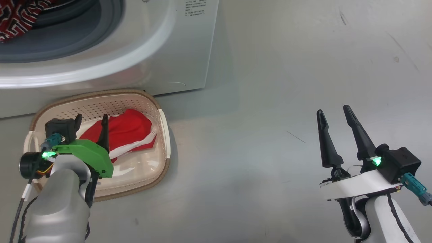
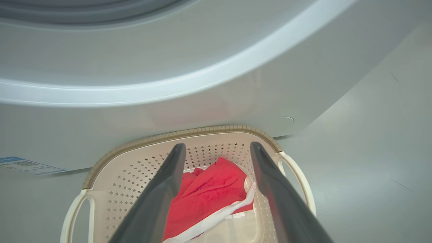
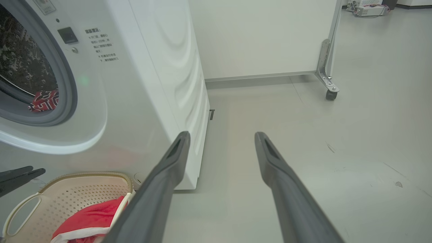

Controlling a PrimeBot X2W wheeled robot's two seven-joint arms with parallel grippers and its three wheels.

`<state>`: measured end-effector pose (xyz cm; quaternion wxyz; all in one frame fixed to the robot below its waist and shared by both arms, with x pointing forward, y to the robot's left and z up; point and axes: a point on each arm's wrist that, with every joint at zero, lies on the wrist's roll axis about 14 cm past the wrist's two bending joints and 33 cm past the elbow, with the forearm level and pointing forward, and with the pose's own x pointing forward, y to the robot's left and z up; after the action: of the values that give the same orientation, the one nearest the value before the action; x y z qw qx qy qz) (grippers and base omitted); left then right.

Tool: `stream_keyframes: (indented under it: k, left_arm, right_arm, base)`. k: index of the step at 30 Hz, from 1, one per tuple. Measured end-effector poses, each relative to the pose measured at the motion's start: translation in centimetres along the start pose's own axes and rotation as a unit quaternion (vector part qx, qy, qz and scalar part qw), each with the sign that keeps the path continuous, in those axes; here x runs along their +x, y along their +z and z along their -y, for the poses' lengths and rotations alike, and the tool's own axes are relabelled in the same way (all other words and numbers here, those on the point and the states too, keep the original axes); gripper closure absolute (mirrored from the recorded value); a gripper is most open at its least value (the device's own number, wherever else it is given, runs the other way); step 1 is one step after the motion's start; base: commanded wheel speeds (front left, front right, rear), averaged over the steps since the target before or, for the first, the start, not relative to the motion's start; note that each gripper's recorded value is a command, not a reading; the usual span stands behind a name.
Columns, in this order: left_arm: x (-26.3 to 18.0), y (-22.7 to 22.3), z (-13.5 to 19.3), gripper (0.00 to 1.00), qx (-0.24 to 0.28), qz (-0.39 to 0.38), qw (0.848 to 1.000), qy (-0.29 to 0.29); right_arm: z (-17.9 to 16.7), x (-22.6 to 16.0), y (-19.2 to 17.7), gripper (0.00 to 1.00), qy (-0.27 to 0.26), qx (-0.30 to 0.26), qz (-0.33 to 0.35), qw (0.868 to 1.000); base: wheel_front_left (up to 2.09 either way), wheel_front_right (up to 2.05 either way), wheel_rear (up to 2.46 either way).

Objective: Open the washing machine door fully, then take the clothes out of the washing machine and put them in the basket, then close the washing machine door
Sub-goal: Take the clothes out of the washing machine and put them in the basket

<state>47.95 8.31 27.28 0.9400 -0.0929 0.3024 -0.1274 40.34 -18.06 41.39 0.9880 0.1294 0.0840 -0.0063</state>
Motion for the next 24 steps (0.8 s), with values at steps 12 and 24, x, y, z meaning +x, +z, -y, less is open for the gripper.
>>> stream_keyframes:
  k: [12,24]
  left_arm:
    - [-5.4,8.7,0.3,0.0,-0.021,0.143,0.989,0.008]
    - [-13.1,11.5,-1.0,0.0,-0.03,0.233,0.971,0.038]
  right_arm:
    - [-2.0,-0.9,2.3,0.0,0.038,-0.001,0.03,0.999]
    - [-4.5,-3.0,3.3,0.0,0.079,0.007,0.044,0.996]
  base:
    - [0.0,0.0,0.0]
    - [0.0,0.0,0.0]
